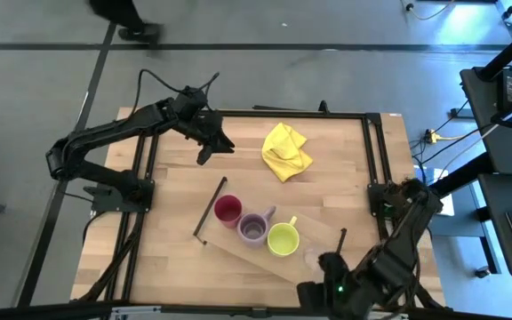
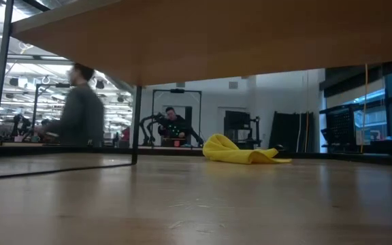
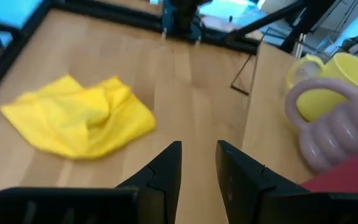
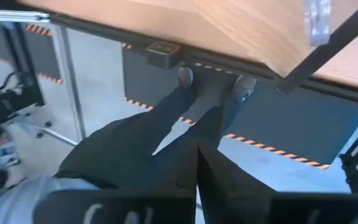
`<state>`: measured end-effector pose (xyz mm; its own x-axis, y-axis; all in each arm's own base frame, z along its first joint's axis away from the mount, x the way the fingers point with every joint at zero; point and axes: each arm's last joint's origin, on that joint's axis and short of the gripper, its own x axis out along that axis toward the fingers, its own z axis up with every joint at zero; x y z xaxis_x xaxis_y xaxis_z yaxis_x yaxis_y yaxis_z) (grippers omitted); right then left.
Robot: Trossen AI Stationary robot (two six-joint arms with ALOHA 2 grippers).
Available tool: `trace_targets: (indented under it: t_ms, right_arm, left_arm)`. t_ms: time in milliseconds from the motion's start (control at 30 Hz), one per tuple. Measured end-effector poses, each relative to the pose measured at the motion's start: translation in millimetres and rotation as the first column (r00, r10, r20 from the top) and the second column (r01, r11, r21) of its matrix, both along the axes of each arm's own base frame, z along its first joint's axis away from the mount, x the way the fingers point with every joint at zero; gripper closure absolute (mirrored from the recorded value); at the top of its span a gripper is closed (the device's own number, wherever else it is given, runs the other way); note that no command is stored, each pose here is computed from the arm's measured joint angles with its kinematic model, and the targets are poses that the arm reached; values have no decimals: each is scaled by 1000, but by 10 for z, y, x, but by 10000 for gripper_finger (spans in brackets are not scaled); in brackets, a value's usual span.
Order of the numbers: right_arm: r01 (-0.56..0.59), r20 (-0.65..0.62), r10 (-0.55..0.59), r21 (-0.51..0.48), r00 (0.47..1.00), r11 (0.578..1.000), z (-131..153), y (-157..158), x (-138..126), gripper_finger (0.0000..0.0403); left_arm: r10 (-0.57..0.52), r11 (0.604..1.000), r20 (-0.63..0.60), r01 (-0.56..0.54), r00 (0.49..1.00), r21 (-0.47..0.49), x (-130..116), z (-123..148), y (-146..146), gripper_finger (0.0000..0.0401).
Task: Stack small to large cups/mugs on shelf
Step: Put the transparent mug on the shelf
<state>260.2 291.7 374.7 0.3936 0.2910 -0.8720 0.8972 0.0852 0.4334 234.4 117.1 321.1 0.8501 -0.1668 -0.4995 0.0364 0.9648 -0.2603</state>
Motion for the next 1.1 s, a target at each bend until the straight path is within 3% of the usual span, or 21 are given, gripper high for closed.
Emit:
trace_targets:
  t_ms: [200,467,1100]
  right_arm:
    - [8,-112,-21,-119,994,993,-210,2,5,400]
    - [13,-187,-60,-244,981,970,-220,-133,-91,400]
    - [-4,-244,-65,-272,968,962,-347,-138,-106,400]
  left_arm:
    - [-3,999,59,1,998,37,16,61,9,307]
    - [-2,1000,17,2,1000,12,-6,24,-3,307]
    - [-9,999,3,9,1000,45,-14,10,-3,307]
